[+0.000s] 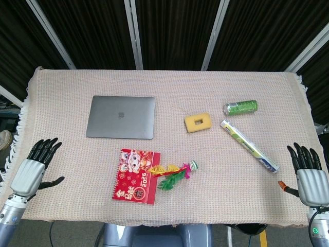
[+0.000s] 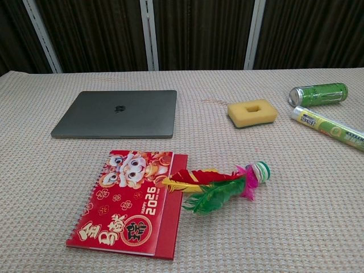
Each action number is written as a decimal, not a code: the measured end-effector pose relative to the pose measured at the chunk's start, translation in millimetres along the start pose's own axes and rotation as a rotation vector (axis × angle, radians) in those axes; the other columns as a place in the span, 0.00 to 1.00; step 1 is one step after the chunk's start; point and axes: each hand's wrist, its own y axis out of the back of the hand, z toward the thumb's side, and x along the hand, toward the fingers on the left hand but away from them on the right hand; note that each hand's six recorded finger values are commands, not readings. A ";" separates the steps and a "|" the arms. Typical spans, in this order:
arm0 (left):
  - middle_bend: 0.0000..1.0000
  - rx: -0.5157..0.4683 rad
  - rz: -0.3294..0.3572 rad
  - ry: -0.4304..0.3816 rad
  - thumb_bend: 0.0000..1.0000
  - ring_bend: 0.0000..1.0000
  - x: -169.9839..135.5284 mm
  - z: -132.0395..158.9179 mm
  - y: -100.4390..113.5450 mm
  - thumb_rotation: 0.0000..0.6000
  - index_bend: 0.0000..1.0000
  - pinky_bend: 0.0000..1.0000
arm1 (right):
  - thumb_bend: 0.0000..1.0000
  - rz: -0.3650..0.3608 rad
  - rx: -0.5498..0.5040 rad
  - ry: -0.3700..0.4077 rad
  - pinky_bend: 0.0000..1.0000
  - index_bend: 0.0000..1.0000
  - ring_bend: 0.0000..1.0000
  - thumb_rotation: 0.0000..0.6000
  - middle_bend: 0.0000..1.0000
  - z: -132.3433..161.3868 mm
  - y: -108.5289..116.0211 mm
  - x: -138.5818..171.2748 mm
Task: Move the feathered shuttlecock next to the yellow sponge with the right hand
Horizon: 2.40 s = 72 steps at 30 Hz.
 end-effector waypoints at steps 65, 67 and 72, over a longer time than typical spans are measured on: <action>0.00 -0.061 -0.069 0.040 0.00 0.00 10.2 -12.5 -3.7 1.00 0.00 0.00 | 0.18 0.232 -0.098 0.604 0.00 0.37 0.00 1.00 0.00 304.2 -92.3 -40.9; 0.00 -0.061 -0.067 0.042 0.00 0.00 9.8 -13.2 -3.2 1.00 0.00 0.00 | 0.18 0.239 -0.099 0.605 0.00 0.37 0.00 1.00 0.00 308.1 -92.0 -45.0; 0.00 -0.061 -0.064 0.046 0.00 0.00 10.0 -14.0 -2.4 1.00 0.00 0.00 | 0.19 0.255 -0.094 0.613 0.00 0.37 0.00 1.00 0.00 316.0 -93.7 -51.8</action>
